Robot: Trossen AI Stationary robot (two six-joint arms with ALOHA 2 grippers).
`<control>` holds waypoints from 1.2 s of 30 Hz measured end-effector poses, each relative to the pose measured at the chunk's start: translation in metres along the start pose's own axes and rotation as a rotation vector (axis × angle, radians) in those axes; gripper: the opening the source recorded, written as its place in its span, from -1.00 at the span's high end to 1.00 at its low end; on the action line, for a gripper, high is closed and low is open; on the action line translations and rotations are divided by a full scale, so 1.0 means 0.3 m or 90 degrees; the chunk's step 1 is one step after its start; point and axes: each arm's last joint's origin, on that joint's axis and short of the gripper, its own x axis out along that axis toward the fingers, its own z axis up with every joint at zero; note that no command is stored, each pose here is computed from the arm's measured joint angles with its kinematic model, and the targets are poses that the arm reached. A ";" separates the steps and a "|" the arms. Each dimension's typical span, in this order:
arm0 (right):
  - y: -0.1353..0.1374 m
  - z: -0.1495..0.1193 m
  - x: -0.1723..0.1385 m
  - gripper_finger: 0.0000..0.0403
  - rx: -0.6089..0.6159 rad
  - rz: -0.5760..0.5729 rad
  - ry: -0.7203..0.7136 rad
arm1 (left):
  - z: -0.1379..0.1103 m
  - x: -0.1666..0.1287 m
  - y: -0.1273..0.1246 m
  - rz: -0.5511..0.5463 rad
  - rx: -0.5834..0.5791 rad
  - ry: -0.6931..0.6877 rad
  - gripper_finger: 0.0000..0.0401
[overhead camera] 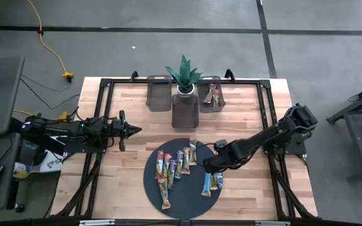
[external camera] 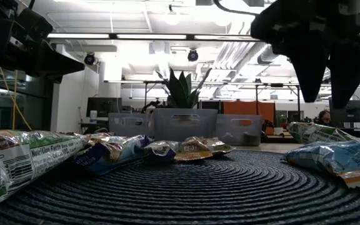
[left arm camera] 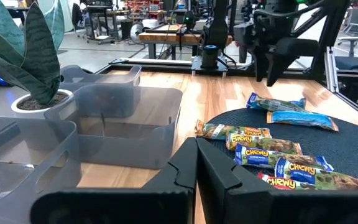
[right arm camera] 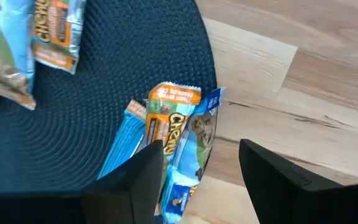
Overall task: Pick and place Granola Bars by type
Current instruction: Put the blue granola bar into the middle black bin
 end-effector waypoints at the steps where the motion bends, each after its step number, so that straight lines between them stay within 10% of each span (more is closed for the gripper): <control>1: 0.001 0.002 0.004 0.03 0.001 -0.002 -0.002 | 0.000 0.000 0.000 0.000 0.000 0.000 0.99; 36: 0.014 0.021 0.110 0.03 0.049 -0.078 -0.053 | 0.001 0.000 0.000 0.000 0.000 0.000 0.99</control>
